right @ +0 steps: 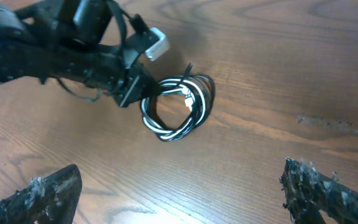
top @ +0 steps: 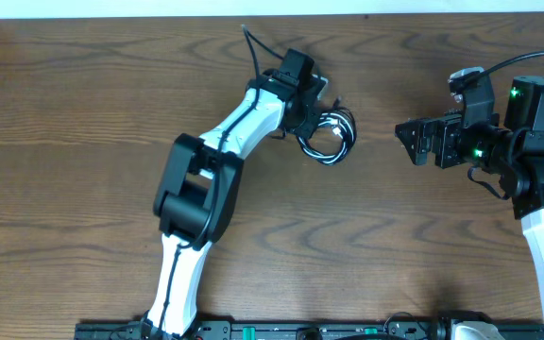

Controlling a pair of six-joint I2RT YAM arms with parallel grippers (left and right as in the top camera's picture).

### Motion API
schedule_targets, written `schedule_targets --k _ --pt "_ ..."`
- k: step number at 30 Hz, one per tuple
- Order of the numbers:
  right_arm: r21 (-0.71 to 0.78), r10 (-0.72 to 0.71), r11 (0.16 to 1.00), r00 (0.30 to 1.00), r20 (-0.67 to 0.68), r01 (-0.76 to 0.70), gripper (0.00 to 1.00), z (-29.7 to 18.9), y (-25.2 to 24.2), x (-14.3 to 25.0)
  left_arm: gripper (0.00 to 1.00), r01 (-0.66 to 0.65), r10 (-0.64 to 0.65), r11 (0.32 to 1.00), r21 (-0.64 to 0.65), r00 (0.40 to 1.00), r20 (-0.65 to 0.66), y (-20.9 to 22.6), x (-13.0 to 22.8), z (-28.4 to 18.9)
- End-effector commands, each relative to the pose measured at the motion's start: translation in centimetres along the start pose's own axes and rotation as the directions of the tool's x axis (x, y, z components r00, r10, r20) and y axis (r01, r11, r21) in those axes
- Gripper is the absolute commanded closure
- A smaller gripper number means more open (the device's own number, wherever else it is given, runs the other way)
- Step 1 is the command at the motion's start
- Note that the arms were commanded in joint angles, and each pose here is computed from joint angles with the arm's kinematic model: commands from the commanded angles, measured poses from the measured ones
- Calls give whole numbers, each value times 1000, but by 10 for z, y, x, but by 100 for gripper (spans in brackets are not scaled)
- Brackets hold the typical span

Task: Untangle cables
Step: 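Grasp the cable bundle with the left gripper and lift it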

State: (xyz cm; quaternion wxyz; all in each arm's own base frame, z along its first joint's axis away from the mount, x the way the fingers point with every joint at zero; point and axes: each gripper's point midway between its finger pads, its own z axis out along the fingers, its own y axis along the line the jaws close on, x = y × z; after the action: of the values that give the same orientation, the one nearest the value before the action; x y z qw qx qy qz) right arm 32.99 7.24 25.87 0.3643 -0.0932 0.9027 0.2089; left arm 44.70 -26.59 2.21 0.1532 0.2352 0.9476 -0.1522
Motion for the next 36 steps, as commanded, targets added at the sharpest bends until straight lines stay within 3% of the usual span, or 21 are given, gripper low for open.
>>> schedule_targets --k 1,8,15,19,27,29,33,36 --pt "0 20 1000 1000 17 -20 1 -2 -1 -7 93 124 -125 992 16 983 133 -16 -33 -68" --pt "-68 80 994 996 -28 -82 1 15 2 -4 93 326 -334 943 72 923 192 -32 -38 -137" --pt "-175 62 982 994 -87 -76 1 44 20 1 93 567 -574 819 88 809 125 -33 -23 -143" --pt "-210 30 976 992 -125 -56 1 62 34 8 93 715 -721 693 93 687 91 -33 -17 -142" --pt "-268 -35 963 988 -150 -7 1 83 60 14 93 948 -949 315 49 314 25 -30 2 -140" --pt "-280 -51 960 988 -144 9 1 84 66 13 93 960 -961 276 35 276 19 -30 5 -140" --pt "-309 -86 950 987 -138 39 3 87 82 15 92 966 -966 258 8 258 12 -30 12 -140" --pt "-326 -84 945 985 -149 31 6 88 94 17 92 986 -987 161 -31 161 6 -28 23 -140"
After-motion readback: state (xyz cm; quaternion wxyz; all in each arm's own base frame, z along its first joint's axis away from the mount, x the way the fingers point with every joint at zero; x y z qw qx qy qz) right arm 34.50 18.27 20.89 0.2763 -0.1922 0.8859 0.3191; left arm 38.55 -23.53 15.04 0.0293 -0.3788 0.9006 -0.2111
